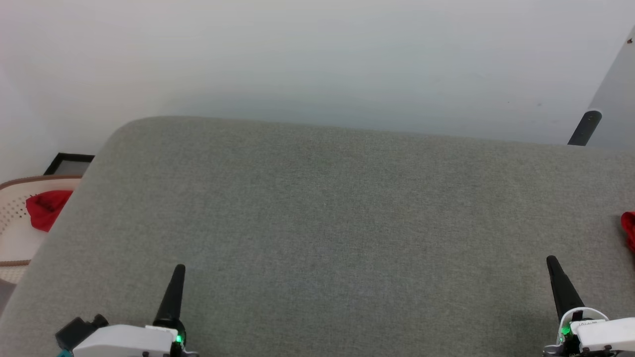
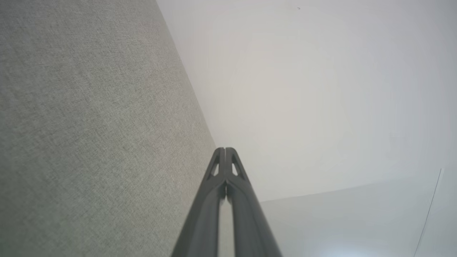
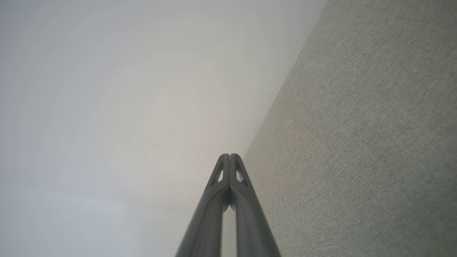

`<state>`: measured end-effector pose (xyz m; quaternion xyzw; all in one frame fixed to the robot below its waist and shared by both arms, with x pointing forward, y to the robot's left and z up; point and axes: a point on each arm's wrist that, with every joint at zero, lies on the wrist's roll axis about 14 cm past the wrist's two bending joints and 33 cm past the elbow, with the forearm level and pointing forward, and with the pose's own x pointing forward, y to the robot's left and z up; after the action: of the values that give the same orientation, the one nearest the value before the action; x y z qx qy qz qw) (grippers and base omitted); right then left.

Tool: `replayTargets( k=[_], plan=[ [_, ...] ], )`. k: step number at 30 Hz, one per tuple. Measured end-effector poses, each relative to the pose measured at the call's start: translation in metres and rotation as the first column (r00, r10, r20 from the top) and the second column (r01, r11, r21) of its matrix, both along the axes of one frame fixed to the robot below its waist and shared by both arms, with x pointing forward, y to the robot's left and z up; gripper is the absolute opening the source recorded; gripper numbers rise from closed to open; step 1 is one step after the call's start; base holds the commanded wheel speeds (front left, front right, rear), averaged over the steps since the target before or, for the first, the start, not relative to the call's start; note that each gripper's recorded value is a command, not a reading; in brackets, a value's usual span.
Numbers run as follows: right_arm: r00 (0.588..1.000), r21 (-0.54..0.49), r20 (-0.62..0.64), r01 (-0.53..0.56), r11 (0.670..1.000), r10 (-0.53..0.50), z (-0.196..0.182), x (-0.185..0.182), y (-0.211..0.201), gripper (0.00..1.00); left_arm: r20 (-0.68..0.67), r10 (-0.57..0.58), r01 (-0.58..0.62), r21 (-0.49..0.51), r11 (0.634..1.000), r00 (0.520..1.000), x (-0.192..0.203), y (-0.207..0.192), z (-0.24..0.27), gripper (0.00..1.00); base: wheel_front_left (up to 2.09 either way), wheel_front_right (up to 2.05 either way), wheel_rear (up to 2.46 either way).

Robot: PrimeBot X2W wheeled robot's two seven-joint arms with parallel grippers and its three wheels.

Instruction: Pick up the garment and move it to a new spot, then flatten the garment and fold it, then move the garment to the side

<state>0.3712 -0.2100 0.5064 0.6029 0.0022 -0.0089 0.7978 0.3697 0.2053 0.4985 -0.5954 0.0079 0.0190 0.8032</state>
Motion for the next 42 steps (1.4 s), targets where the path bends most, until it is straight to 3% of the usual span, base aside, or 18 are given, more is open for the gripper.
replayTargets(
  k=[42],
  plan=[
    [1.000,0.274,0.009,-0.008,0.962,0.006,-0.001,0.017,0.009,0.00,0.028,-0.012,0.020,-0.293,0.956,1.000,0.018,-0.006,0.006,0.00,0.00,0.00,0.00]
  ],
)
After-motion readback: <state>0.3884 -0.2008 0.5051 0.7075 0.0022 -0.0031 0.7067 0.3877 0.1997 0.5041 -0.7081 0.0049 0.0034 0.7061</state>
